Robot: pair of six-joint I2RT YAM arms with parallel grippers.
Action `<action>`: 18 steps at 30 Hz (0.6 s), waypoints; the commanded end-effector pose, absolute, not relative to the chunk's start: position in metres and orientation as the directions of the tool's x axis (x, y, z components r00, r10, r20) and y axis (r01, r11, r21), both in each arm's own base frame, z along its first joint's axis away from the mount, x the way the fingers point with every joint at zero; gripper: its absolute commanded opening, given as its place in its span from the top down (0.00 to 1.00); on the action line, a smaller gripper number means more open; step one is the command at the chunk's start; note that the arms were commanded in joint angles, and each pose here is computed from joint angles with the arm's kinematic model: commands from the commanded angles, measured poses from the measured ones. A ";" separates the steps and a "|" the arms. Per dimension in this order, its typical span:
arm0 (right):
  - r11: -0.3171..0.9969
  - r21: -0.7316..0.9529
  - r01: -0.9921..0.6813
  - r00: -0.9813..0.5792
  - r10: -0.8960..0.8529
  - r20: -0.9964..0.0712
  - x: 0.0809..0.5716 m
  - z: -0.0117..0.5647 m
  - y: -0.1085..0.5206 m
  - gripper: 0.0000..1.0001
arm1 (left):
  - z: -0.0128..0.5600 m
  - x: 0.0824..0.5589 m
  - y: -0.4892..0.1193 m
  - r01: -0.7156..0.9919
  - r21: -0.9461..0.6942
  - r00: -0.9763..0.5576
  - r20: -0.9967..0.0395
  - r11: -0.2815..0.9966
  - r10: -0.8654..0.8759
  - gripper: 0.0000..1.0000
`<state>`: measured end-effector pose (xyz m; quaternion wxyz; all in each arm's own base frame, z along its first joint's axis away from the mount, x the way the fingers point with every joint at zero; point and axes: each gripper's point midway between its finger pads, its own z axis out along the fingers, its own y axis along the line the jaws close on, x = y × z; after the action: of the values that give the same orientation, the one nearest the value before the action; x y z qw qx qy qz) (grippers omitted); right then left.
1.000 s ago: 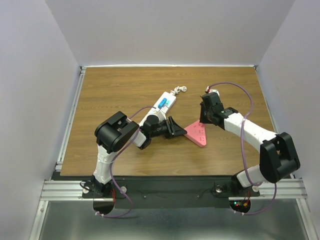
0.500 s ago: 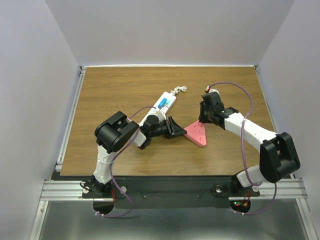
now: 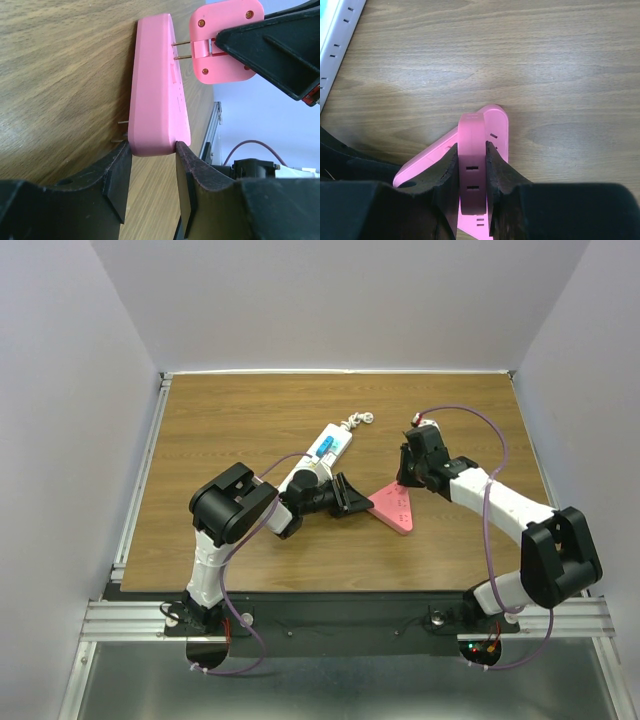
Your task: Insert the plug
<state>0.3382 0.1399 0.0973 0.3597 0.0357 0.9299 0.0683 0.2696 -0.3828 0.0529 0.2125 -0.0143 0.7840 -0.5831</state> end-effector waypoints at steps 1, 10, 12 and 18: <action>0.990 0.132 0.041 -0.744 0.118 -0.657 0.330 0.093 0.130 1.00 | 0.069 0.277 -0.386 0.295 -0.908 -0.884 -0.378 0.298 -0.275 0.75; 0.992 0.118 0.049 -0.738 0.115 -0.665 0.330 0.097 0.127 1.00 | 0.069 0.276 -0.385 0.294 -0.908 -0.884 -0.377 0.299 -0.275 0.75; 0.992 0.115 0.051 -0.741 0.115 -0.662 0.330 0.095 0.126 1.00 | 0.070 0.276 -0.385 0.295 -0.908 -0.884 -0.378 0.298 -0.275 0.75; 0.992 0.112 0.056 -0.764 0.114 -0.635 0.328 0.083 0.128 1.00 | 0.071 0.275 -0.385 0.300 -0.907 -0.883 -0.382 0.297 -0.274 0.77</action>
<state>0.3340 0.1333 0.0921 0.3581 0.0411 0.9311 0.0552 0.2690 -0.3829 0.0530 0.2116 -0.0132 0.7839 -0.5836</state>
